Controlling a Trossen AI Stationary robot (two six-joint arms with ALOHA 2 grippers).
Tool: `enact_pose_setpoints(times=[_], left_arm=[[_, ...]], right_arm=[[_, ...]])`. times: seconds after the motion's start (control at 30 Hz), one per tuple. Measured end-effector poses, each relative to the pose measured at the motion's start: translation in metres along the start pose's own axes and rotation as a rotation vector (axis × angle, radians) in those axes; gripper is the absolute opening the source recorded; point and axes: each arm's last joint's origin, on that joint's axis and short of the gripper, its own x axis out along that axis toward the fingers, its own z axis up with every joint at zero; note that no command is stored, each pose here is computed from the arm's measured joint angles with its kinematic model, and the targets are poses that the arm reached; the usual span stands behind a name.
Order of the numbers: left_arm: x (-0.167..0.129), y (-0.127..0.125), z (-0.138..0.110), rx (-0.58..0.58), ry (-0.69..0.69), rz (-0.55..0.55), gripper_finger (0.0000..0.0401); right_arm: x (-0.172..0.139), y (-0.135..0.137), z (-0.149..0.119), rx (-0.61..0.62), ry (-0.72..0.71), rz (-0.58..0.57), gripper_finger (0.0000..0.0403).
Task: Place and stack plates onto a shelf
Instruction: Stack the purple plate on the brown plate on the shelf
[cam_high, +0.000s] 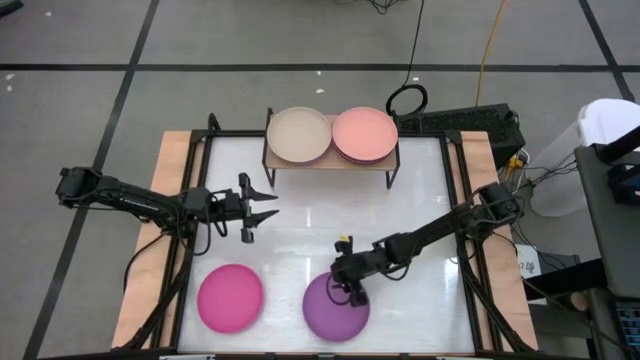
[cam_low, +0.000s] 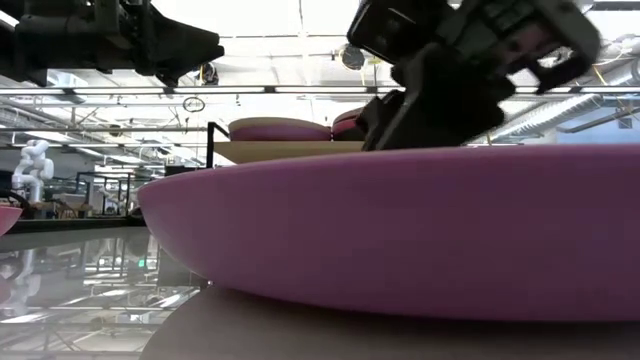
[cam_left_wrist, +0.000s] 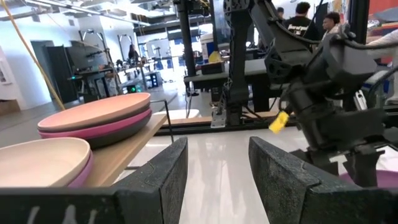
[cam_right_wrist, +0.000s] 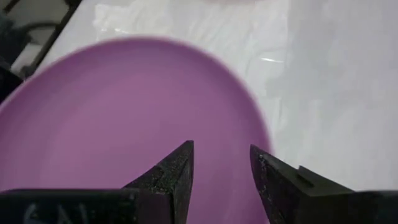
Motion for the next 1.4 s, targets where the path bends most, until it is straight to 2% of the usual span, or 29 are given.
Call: enact_pose_setpoints(times=[0.2, 0.5, 0.87, 1.0, 1.17, 1.3, 1.4], left_arm=[[0.000, 0.000, -0.001, -0.004, 0.006, -0.001, 0.0177], [0.000, 0.000, -0.001, -0.014, 0.006, -0.001, 0.0177], [0.000, 0.000, -0.001, -0.052, 0.006, -0.001, 0.0177], [0.000, 0.000, -0.001, -0.052, 0.006, -0.001, 0.0177], [0.000, 0.000, -0.001, -0.047, 0.006, -0.001, 0.0177], [-0.001, -0.001, 0.000, -0.038, 0.007, -0.012, 0.0177], [-0.005, 0.000, 0.006, -0.031, -0.028, -0.013, 0.0177]], right_arm=[[-0.003, -0.007, 0.003, 0.018, -0.017, -0.039, 0.0139], [-0.003, -0.019, -0.004, 0.092, 0.055, -0.072, 0.0139], [-0.001, -0.023, -0.036, 0.134, 0.118, -0.085, 0.0138], [-0.001, -0.023, -0.038, 0.120, 0.121, -0.086, 0.0105], [-0.001, -0.024, -0.035, 0.104, 0.092, -0.081, 0.0014], [-0.003, -0.026, -0.031, 0.081, 0.057, -0.097, 0.0005], [-0.016, -0.031, -0.020, 0.071, 0.002, -0.156, 0.0003]])
